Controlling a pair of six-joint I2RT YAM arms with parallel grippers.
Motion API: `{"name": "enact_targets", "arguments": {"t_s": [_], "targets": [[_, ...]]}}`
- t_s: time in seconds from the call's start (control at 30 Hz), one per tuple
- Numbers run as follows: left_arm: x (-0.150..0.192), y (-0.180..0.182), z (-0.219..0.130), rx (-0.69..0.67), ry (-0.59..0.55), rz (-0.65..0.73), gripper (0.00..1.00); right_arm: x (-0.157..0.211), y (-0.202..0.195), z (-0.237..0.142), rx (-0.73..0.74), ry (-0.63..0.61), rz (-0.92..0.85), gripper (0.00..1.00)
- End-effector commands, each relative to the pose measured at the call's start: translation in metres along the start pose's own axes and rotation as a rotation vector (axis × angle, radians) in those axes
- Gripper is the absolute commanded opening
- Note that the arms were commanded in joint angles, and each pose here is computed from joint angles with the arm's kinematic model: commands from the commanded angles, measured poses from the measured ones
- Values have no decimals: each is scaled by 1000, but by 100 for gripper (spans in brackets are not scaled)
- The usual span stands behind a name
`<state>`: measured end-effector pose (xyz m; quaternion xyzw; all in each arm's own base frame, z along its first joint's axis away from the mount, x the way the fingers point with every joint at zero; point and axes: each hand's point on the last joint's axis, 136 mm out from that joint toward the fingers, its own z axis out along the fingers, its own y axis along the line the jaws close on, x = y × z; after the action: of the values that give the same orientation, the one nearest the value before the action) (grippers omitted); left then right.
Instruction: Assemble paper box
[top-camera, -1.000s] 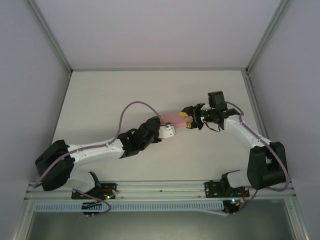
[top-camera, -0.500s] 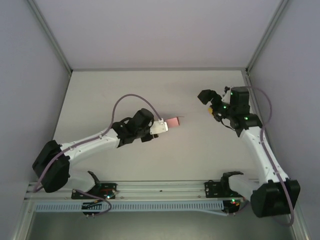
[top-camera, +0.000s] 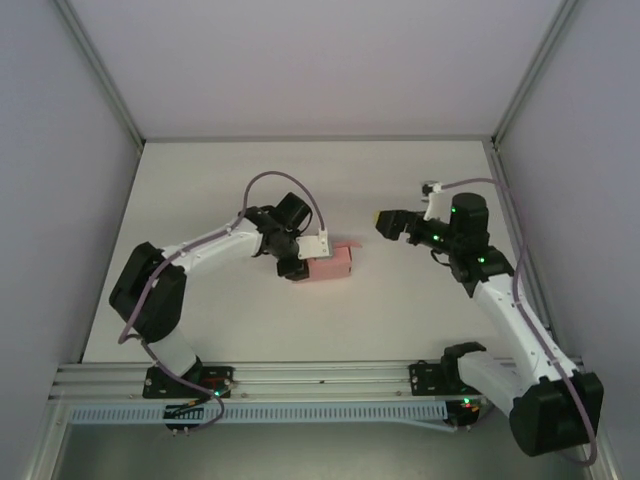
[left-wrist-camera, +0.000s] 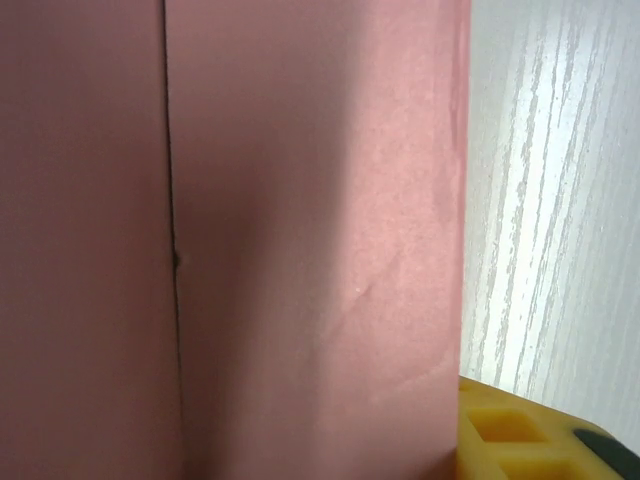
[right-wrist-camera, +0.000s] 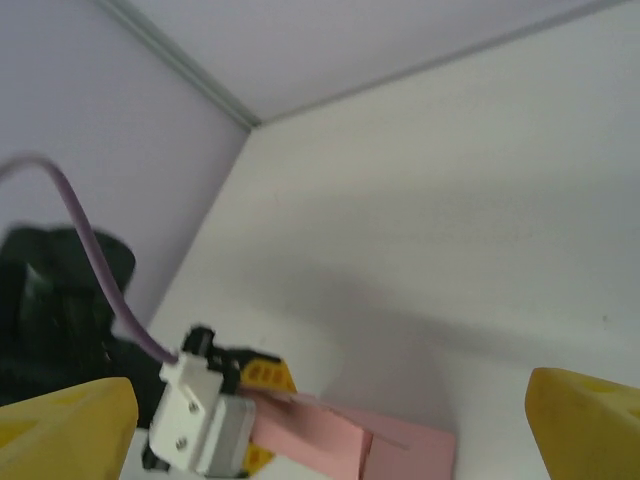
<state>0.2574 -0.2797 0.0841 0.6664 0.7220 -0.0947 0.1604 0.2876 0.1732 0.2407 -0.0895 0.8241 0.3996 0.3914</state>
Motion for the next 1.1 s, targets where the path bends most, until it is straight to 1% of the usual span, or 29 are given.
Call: {"name": "enact_targets", "arguments": {"t_s": [0.0,0.07,0.13,0.23,0.33,0.47,0.6,0.73,0.8,0.9,1.0,1.07], "targets": [[6,-4,7,73,34,-1,41,27,-5,13,65,150,-191,95],[8,-4,12,90,46,-7,41,38,-9,23,69,210,-220,90],[9,-4,16,100,47,-8,41,47,-16,32,91,263,-243,79],[4,-3,19,114,38,-13,42,64,-20,46,91,369,-314,65],[4,-4,20,123,39,-13,42,75,-17,56,80,457,-400,58],[4,-4,20,121,40,-18,43,71,-23,66,111,468,-441,51],[2,-3,19,118,35,-19,45,69,-25,73,112,477,-460,50],[-1,-3,17,115,28,-16,45,65,-33,71,159,473,-514,51],[-1,-3,16,112,27,-14,45,66,-32,72,145,474,-529,51],[-1,-2,16,112,28,-16,46,74,-24,77,73,507,-512,47],[-2,-1,17,106,24,-14,47,74,-21,86,52,497,-475,37],[-3,-1,16,102,19,-13,47,74,-21,88,62,503,-452,24]]}}
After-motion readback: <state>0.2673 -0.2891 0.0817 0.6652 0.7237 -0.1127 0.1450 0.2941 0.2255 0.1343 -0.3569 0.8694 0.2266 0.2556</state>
